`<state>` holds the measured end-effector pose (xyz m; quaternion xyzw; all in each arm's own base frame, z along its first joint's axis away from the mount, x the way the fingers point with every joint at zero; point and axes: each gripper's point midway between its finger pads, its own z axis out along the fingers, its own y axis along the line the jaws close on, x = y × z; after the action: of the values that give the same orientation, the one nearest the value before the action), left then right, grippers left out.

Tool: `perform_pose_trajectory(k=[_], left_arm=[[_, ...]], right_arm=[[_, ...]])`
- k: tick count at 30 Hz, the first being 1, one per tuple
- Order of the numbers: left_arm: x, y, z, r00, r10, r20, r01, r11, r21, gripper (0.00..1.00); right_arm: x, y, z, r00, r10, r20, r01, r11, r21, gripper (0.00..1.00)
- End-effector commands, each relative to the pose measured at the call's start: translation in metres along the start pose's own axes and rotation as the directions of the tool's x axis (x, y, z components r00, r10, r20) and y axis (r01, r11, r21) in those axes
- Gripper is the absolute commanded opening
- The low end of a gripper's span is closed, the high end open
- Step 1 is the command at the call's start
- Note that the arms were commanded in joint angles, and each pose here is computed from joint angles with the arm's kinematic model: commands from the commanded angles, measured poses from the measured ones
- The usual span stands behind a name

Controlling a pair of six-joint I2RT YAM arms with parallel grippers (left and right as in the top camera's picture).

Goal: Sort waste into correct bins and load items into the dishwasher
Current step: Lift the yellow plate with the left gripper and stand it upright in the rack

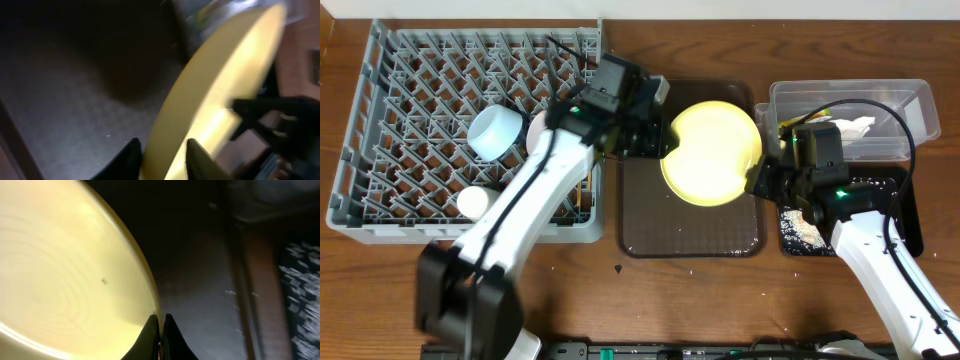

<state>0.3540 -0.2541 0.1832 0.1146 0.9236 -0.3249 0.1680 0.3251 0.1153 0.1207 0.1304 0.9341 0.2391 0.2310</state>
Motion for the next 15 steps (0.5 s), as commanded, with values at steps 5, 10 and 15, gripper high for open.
perform_pose_trajectory(k=[5, 10, 15], left_arm=[[-0.009, -0.058, -0.06, 0.979, 0.155, 0.132, -0.172, 0.977, 0.125, 0.38], [-0.012, -0.052, -0.067, 0.974, 0.16, 0.16, -0.171, 0.983, 0.061, 0.29], [-0.007, -0.042, -0.065, 0.975, 0.175, 0.137, -0.179, 0.984, 0.017, 0.08]], right_arm=[[0.015, 0.067, -0.017, 0.983, -0.172, -0.059, 0.14, 0.924, -0.357, 0.01], [0.02, 0.081, -0.024, 0.97, -0.235, -0.057, 0.185, 0.875, -0.446, 0.01], [0.02, 0.081, -0.024, 0.97, -0.234, -0.058, 0.185, 0.875, -0.448, 0.01]])
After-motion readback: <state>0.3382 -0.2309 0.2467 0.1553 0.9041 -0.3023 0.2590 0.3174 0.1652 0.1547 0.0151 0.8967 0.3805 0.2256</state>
